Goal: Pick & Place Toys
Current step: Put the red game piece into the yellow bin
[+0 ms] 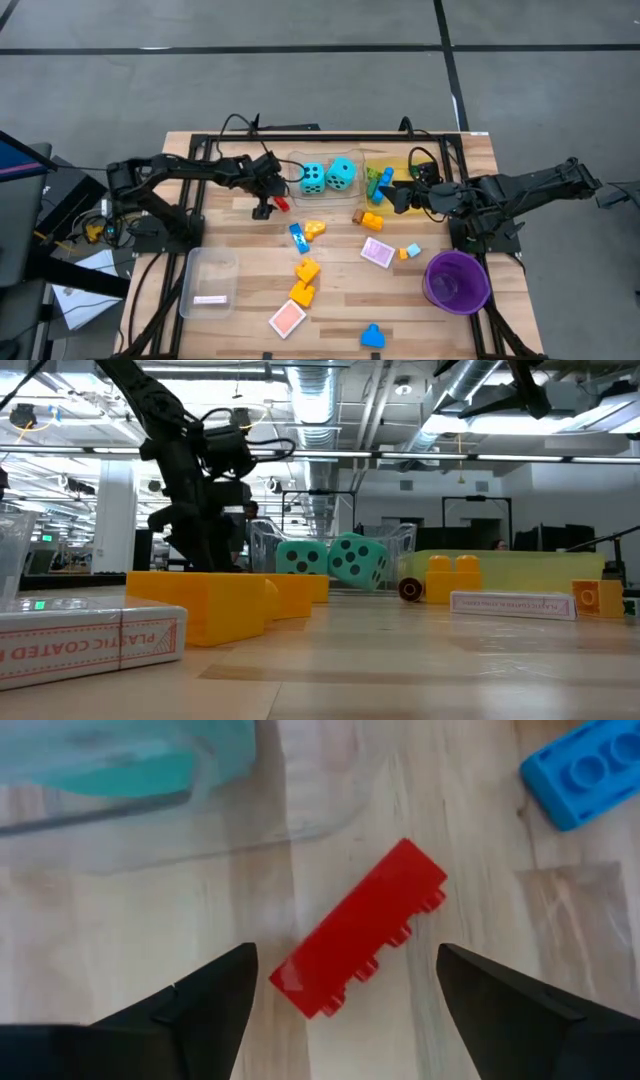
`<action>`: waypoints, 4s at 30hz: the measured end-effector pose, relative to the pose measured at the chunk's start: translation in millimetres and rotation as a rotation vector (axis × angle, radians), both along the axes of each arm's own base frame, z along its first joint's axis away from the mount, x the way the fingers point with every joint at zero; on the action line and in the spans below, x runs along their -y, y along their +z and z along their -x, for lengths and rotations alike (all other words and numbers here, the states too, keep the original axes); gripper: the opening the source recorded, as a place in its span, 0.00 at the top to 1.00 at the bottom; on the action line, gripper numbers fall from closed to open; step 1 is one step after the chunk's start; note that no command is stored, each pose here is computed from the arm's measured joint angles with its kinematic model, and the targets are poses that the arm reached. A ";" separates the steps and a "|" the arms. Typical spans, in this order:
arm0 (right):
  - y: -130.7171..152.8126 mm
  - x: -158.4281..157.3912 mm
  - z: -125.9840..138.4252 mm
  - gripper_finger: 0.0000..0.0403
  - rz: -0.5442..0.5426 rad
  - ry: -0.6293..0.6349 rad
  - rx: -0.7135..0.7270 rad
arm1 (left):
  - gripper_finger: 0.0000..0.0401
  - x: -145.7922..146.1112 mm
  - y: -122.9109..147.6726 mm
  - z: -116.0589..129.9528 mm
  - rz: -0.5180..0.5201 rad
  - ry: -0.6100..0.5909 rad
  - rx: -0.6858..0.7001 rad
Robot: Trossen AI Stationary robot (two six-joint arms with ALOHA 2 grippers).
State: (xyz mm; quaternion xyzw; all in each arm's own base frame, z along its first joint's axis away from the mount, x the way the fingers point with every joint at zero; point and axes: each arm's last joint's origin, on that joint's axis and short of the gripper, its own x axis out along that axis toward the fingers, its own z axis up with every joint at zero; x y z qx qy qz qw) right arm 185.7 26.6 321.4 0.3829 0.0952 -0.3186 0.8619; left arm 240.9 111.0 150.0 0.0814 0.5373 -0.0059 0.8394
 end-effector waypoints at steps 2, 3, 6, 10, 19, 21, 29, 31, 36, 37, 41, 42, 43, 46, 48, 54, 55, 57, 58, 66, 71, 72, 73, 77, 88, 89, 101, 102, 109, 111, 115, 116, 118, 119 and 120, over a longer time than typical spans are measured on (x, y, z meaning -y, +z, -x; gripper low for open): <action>0.0 0.0 0.0 0.21 0.000 0.000 0.000 | 0.26 0.2 -2.4 0.5 0.008 0.001 -0.017; 0.0 -0.1 0.0 0.21 -0.001 0.001 0.000 | 0.26 0.4 -2.6 0.8 0.010 0.001 -0.021; 0.0 -1.5 0.2 0.21 -0.001 0.009 0.000 | 0.28 2.3 -2.3 1.0 0.040 -0.008 -0.015; 0.0 -2.4 0.4 0.21 -0.001 0.014 0.000 | 0.30 10.3 -1.0 -2.1 0.102 -0.004 0.008; 0.0 -3.2 0.4 0.21 -0.001 0.018 0.001 | 0.35 45.4 -2.1 -11.3 0.145 -0.073 -0.026; 0.0 -4.8 0.7 0.21 -0.001 0.026 0.001 | 0.36 51.7 -2.0 -13.1 0.156 -0.057 -0.026; -0.5 -9.3 0.8 0.21 0.001 0.049 -0.002 | 0.43 59.6 -1.1 -18.2 0.087 0.099 -0.015; -0.7 -10.2 0.8 0.21 0.001 0.054 -0.004 | 0.46 60.1 -1.1 -18.1 0.125 0.142 -0.012; -0.6 -13.7 1.6 0.21 -0.001 0.071 -0.001 | 0.49 60.2 -1.2 -17.9 0.190 0.276 -0.007; -0.6 -14.7 1.8 0.21 -0.001 0.077 -0.001 | 0.49 60.5 -1.4 -17.6 0.198 0.293 -0.010; -0.6 -17.1 2.4 0.21 -0.004 0.088 0.000 | 0.46 65.1 -1.4 -18.4 0.214 0.336 -0.009; -0.6 -17.3 2.5 0.21 -0.005 0.089 0.000 | 0.46 66.9 -1.4 -18.8 0.216 0.340 -0.009; -0.6 -17.4 2.4 0.21 -0.005 0.089 0.000 | 0.45 68.9 -1.2 -19.5 0.223 0.347 -0.004; -0.6 -18.4 2.7 0.21 -0.007 0.093 0.001 | 0.42 75.6 -0.4 -22.4 0.235 0.360 0.017; -0.6 -18.4 2.7 0.21 -0.007 0.093 0.001 | 0.41 79.7 -0.1 -23.5 0.208 0.396 0.028; -0.6 -18.4 2.7 0.21 -0.006 0.093 0.001 | 0.42 82.7 -2.2 -21.9 0.096 0.504 0.051; -0.6 -18.4 2.7 0.21 -0.006 0.094 0.000 | 0.43 82.3 -3.9 -20.2 0.086 0.531 0.050; -0.6 -18.4 2.7 0.21 -0.005 0.094 0.000 | 0.46 81.4 -8.4 -17.0 0.089 0.590 0.061; -0.7 -18.4 2.8 0.21 -0.004 0.094 -0.001 | 0.48 81.3 -11.2 -15.3 0.100 0.614 0.069; -0.7 -18.4 2.8 0.21 -0.005 0.095 -0.001 | 0.71 85.2 -25.1 -4.8 0.151 0.694 0.078; -0.7 -18.4 2.8 0.21 -0.004 0.095 -0.001 | 0.93 93.4 -25.8 -5.4 0.148 0.660 0.086; -0.7 -18.4 2.8 0.21 -0.004 0.095 -0.001 | 0.97 95.3 -25.3 -5.4 0.153 0.651 0.086; -0.7 -18.4 2.8 0.21 -0.004 0.095 -0.001 | 0.98 97.6 -24.7 -4.8 0.162 0.638 0.083; -0.7 -18.4 2.7 0.21 -0.006 0.096 -0.001 | 0.93 107.2 -17.8 -0.3 0.166 0.565 0.066; -3.1 -25.2 2.3 0.21 0.000 0.129 -0.018 | 0.53 107.6 8.2 1.1 0.000 0.366 0.195; -3.6 -25.4 1.5 0.21 0.001 0.129 -0.021 | 0.49 106.5 9.4 -0.9 -0.011 0.342 0.214; -5.6 -26.3 -0.5 0.21 0.004 0.130 -0.033 | 0.34 72.0 10.8 -7.4 0.010 0.292 0.266; -5.6 -26.2 -0.5 0.21 0.004 0.130 -0.033 | 0.34 70.6 10.5 -7.2 0.016 0.270 0.263; -5.6 -26.3 -0.5 0.21 0.006 0.132 -0.035 | 0.40 70.9 -0.1 -10.6 0.054 0.167 0.218; -5.6 -26.3 -0.5 0.21 0.007 0.133 -0.035 | 0.41 70.3 -5.5 -12.0 0.019 0.185 0.198; -5.6 -26.3 -0.5 0.21 0.008 0.133 -0.035 | 0.43 66.0 -11.6 -13.5 0.000 0.210 0.182; -5.6 -26.4 -0.4 0.21 0.008 0.134 -0.036 | 0.44 65.5 -13.2 -13.5 0.008 0.208 0.174; -5.6 -26.4 -0.5 0.21 0.010 0.135 -0.036 | 0.46 65.2 -15.8 -13.8 0.012 0.213 0.164; -5.7 -26.4 -0.4 0.21 0.010 0.135 -0.037 | 0.47 65.3 -16.9 -13.9 0.020 0.219 0.160; -5.6 -26.4 -0.4 0.21 0.010 0.135 -0.037 | 0.48 65.4 -17.5 -13.9 0.027 0.227 0.157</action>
